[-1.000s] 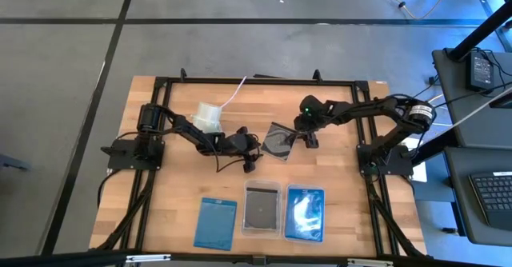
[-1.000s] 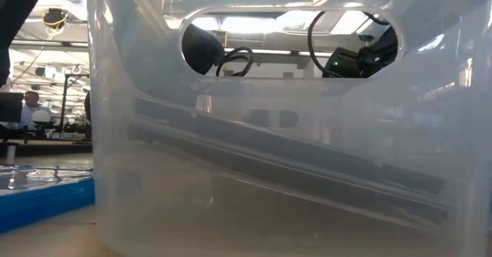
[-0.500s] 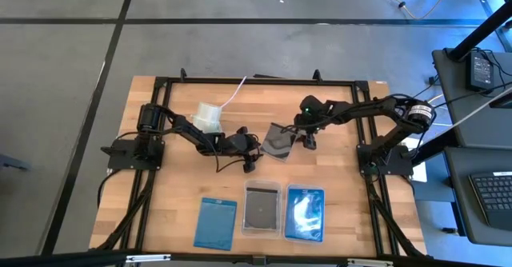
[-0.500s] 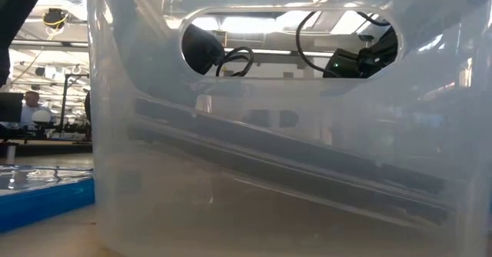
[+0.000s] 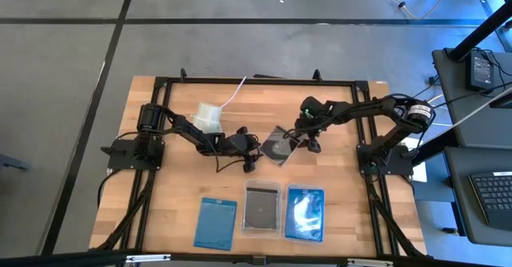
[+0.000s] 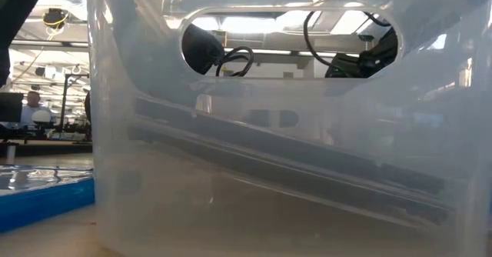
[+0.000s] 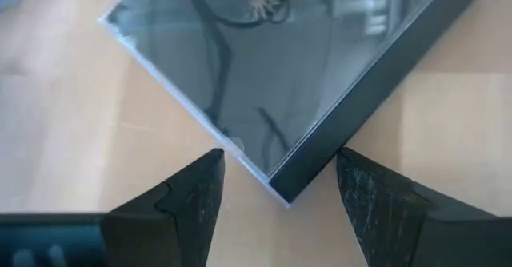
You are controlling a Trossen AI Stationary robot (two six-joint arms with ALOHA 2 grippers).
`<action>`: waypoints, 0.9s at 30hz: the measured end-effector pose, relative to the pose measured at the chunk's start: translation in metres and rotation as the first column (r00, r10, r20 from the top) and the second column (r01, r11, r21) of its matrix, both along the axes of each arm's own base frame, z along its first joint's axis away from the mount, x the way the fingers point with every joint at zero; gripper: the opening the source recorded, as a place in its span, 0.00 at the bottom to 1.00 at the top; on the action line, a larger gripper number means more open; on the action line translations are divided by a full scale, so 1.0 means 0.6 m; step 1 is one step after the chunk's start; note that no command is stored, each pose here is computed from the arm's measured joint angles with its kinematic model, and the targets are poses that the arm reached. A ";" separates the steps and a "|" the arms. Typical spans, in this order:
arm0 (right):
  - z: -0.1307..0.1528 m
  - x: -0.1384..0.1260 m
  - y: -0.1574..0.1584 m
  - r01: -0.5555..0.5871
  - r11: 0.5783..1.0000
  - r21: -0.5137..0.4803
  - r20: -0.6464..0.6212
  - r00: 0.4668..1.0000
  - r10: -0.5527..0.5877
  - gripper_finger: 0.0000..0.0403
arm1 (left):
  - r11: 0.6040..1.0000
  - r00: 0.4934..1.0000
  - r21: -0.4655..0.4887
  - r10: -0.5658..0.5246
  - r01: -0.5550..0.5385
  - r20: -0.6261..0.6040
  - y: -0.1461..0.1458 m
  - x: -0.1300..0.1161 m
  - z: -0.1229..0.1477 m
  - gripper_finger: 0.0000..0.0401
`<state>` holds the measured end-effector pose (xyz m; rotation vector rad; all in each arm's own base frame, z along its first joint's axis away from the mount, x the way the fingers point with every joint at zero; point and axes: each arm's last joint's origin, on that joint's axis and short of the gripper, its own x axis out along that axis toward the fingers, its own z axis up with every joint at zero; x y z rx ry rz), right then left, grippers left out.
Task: Pick & place jewel cases by type
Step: Put the black cd case into the left transparent bin
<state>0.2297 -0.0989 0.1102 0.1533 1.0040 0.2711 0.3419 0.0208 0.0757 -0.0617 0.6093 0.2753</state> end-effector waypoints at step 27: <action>0.009 0.015 -0.007 0.479 0.793 0.376 -0.165 0.877 -0.451 0.60 | 1.000 1.000 0.004 0.006 -0.006 0.008 0.000 0.000 0.001 0.55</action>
